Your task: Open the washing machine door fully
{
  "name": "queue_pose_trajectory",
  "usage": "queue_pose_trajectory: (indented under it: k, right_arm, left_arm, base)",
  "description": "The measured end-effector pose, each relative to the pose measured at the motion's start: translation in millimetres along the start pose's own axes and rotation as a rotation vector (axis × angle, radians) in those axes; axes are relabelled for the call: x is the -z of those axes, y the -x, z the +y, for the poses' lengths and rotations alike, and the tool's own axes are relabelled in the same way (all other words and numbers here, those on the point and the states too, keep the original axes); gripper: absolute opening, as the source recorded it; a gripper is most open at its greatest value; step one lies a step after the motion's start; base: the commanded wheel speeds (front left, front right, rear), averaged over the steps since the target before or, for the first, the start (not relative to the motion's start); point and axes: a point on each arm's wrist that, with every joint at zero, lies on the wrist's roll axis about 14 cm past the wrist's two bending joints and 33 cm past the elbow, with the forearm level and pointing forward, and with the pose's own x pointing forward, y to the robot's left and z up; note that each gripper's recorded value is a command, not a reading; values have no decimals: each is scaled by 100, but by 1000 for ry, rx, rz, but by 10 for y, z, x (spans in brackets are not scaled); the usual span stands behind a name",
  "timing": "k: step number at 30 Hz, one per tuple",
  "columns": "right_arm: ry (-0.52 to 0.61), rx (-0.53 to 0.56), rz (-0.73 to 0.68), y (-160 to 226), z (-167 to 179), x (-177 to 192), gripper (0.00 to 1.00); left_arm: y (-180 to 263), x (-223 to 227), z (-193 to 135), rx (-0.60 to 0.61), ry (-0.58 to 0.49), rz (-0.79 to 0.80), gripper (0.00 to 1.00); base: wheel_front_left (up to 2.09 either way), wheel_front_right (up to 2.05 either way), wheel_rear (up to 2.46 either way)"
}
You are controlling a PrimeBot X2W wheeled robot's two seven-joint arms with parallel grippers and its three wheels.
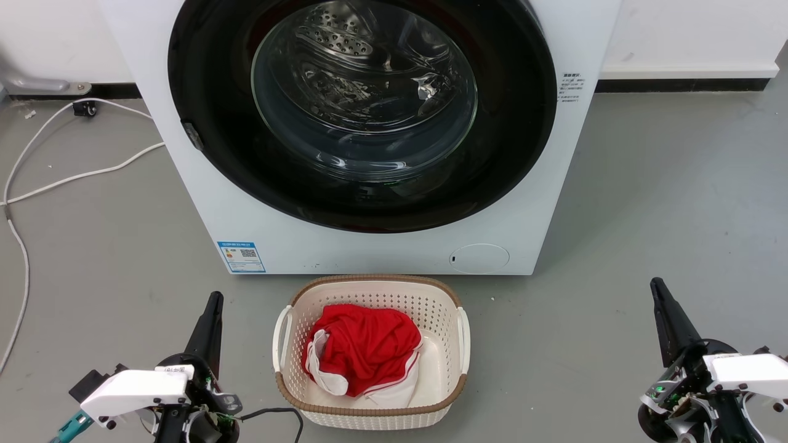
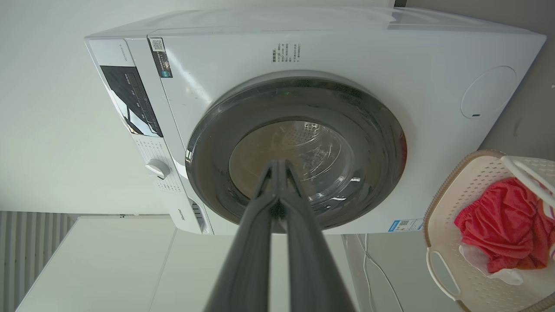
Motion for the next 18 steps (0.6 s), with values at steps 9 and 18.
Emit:
queue_pose_trajectory:
  k: [9,18]
  right_arm:
    - [1,0,0,-1,1,-1,0]
    - [-3,53,-14,92,-181,-8,100]
  left_arm:
    - [0,-1,1,0,1,-1,0]
    - [77,38,179,-53,10,-3,100]
  base:
    - [0,0,0]
    - [0,0,0]
